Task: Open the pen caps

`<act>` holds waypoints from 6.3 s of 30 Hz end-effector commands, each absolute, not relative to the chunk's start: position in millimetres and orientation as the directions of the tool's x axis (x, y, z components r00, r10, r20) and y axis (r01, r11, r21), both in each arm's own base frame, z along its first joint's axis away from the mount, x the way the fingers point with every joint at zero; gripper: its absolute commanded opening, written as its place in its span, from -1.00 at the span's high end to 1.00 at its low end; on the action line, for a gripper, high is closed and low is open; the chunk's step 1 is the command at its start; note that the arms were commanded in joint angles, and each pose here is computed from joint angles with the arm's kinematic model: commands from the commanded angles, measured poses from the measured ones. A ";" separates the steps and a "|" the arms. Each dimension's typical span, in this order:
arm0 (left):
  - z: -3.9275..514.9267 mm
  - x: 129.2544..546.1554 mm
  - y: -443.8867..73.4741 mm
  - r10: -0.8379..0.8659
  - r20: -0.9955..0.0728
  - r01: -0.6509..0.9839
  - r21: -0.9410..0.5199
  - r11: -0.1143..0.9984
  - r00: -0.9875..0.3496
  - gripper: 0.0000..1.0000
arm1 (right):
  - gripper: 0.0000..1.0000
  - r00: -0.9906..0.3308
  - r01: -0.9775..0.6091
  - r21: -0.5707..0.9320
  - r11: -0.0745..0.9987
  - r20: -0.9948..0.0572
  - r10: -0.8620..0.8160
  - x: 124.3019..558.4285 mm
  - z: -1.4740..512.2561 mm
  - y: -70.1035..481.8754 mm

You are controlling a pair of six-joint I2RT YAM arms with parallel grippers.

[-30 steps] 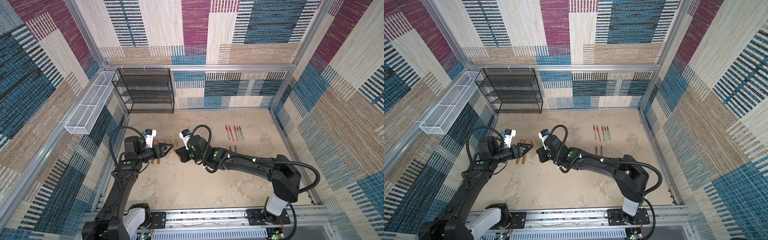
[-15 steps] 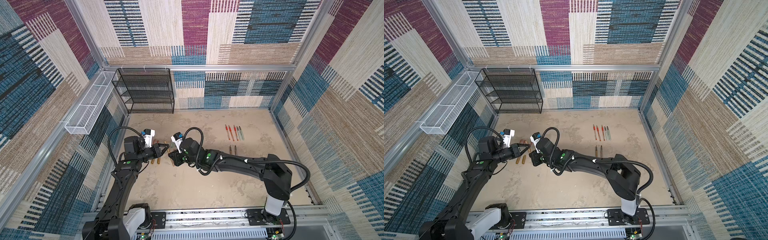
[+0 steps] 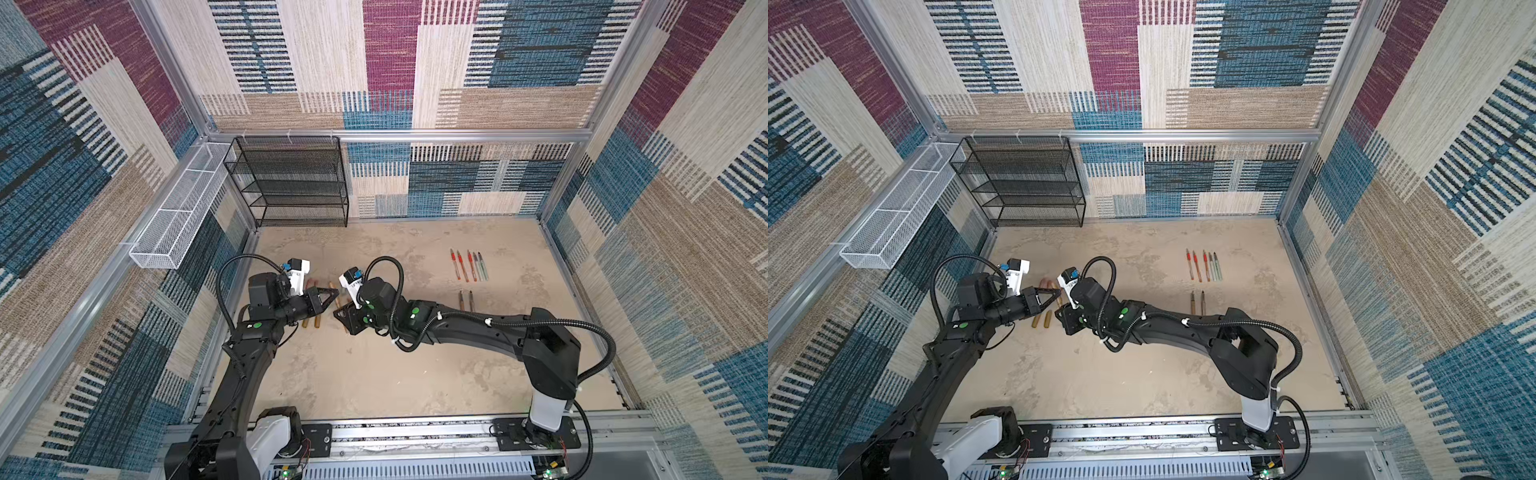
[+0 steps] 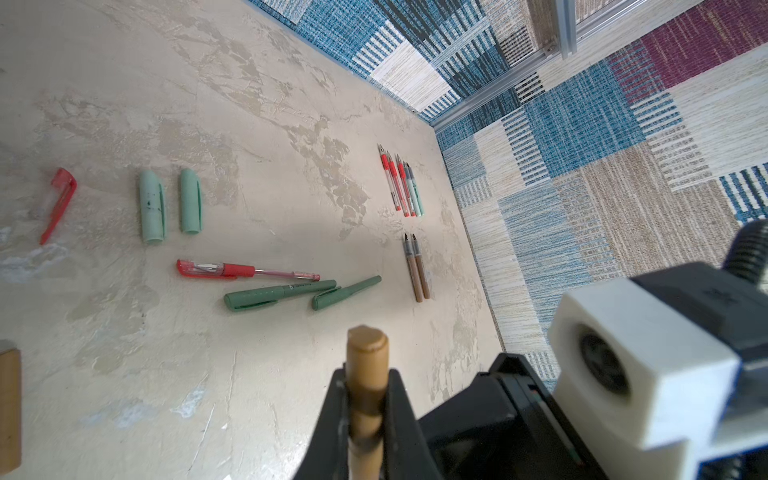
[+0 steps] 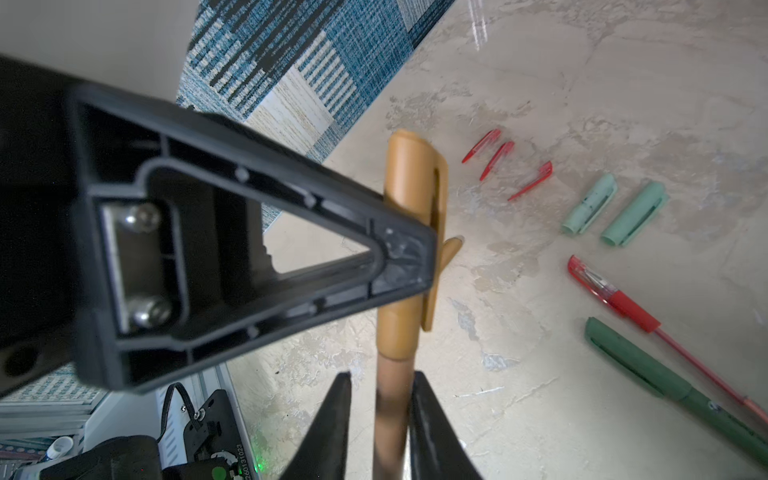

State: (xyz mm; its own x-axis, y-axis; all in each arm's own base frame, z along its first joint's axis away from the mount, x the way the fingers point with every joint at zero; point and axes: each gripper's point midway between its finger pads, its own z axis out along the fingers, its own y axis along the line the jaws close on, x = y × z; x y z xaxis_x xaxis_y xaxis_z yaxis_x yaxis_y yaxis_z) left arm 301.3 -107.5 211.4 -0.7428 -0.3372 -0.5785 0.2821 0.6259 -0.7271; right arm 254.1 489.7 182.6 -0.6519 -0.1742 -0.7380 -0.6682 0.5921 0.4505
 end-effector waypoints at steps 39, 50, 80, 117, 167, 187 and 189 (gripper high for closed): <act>200.6 323.3 -67.7 -0.330 -0.627 0.173 -0.603 0.779 -0.705 1.00 | 1.00 -0.724 -0.524 0.440 0.729 -0.682 -0.109 225.2 134.5 369.7; 117.5 312.9 -68.2 -0.035 -0.537 0.201 -0.375 0.905 -0.843 1.00 | 1.00 -0.738 -0.351 0.398 0.847 -0.674 0.011 263.5 137.5 288.8; 29.1 330.2 -51.0 0.024 -0.223 0.076 -0.228 0.971 -0.975 0.74 | 0.98 -0.738 -0.202 0.358 0.912 -0.667 0.099 277.7 117.7 188.7; 166.3 307.2 -50.9 -0.060 -0.693 0.198 -0.287 0.937 -0.719 -0.58 | 0.94 -0.805 -0.022 0.239 0.971 -0.580 0.125 327.9 67.0 157.4; 172.4 310.9 -45.8 -0.081 -0.700 0.183 -0.294 0.938 -0.710 -0.70 | 0.47 -0.809 -0.009 0.221 0.975 -0.575 0.123 364.0 77.8 157.8; 178.9 307.2 -43.1 -0.064 -0.720 0.191 -0.267 0.944 -0.691 -0.73 | -0.01 -0.602 -0.679 0.139 0.721 -0.667 -0.439 386.1 106.9 344.5; 179.6 307.8 -41.1 -0.069 -0.719 0.180 -0.265 0.947 -0.692 -0.73 | 0.02 -0.574 -0.720 0.110 0.685 -0.650 -0.498 383.8 97.1 360.4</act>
State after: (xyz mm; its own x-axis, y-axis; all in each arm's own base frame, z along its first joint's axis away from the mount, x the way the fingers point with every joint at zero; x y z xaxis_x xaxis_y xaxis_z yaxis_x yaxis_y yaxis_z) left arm 308.0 -42.6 176.6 -0.6941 -0.0701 -0.7164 0.1834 0.9452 -0.2701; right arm 391.0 346.5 108.1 -0.6283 -0.3950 -0.6702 -0.6404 0.7518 0.1571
